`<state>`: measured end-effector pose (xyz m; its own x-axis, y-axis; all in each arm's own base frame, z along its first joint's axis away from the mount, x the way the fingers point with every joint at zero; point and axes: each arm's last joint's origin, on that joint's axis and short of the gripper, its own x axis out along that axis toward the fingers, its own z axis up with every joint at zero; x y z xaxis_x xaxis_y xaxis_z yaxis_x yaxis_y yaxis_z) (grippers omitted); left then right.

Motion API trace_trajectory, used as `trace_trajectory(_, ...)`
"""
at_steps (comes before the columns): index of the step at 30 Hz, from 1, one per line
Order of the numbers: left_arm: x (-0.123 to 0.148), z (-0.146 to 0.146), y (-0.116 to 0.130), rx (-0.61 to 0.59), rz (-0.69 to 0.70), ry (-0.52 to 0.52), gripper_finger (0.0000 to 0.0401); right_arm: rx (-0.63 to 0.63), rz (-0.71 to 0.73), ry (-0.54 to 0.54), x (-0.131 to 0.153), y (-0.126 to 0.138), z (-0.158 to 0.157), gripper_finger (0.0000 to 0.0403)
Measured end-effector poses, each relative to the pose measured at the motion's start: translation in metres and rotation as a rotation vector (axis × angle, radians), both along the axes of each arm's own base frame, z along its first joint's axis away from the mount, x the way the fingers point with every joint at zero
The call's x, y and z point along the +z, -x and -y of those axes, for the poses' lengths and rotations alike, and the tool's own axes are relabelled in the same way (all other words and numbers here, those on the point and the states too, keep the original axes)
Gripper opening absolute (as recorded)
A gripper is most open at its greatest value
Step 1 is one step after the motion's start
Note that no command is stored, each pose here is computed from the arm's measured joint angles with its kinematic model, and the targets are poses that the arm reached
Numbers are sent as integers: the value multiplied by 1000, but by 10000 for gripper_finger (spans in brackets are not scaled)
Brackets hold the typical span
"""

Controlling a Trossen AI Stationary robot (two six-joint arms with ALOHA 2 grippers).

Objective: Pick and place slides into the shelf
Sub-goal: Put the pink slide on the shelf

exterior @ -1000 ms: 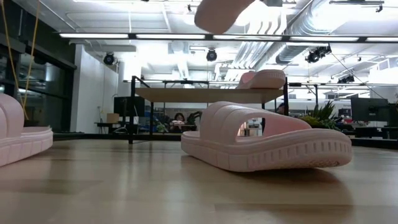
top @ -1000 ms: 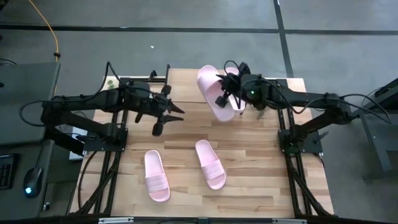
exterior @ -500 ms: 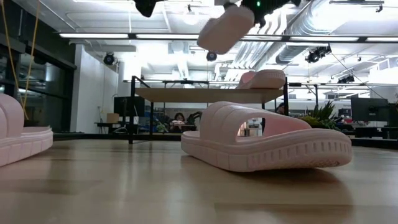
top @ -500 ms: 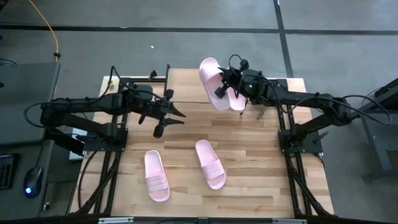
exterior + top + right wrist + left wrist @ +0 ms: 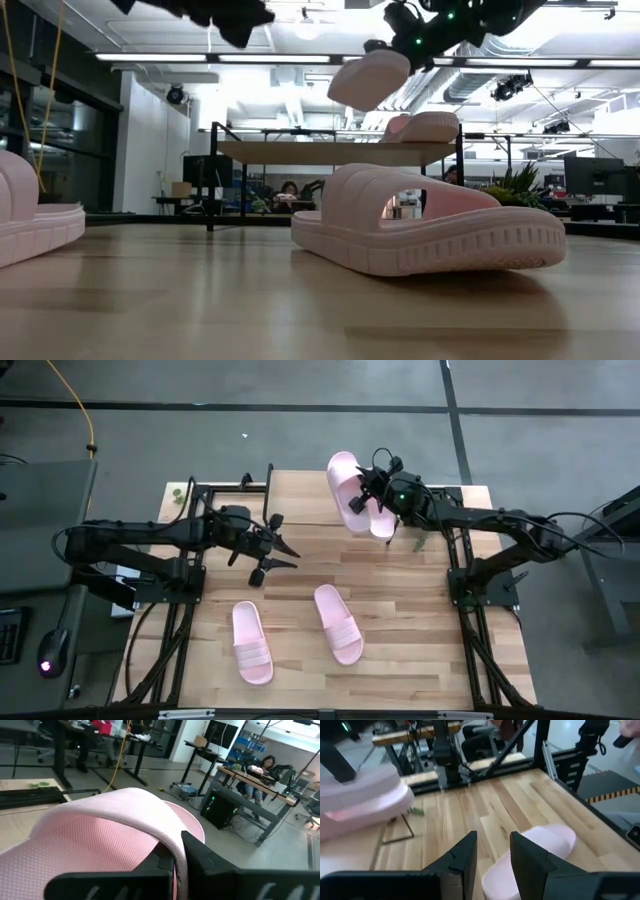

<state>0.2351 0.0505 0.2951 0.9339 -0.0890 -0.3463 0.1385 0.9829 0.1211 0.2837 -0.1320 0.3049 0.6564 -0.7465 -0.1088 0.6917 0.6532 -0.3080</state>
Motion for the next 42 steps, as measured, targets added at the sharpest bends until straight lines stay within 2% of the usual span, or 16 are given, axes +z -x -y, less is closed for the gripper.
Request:
trace_trajectory(6, -18, -1, 2, 11, -23, 31, 101, 19, -3, -3, -16, -14, 5, 0)
trace_trajectory(10, -23, -1, 3, 17, -36, 39, 101, -13, -25, -1, -24, -19, 8, 0)
trace_trajectory(29, -24, -1, 3, 24, -41, 57, 101, -99, -139, 0, -49, -28, 16, 0)
trace_trajectory(42, -24, -1, 3, 25, -44, 58, 101, -173, -221, 7, -54, -24, 16, 0)
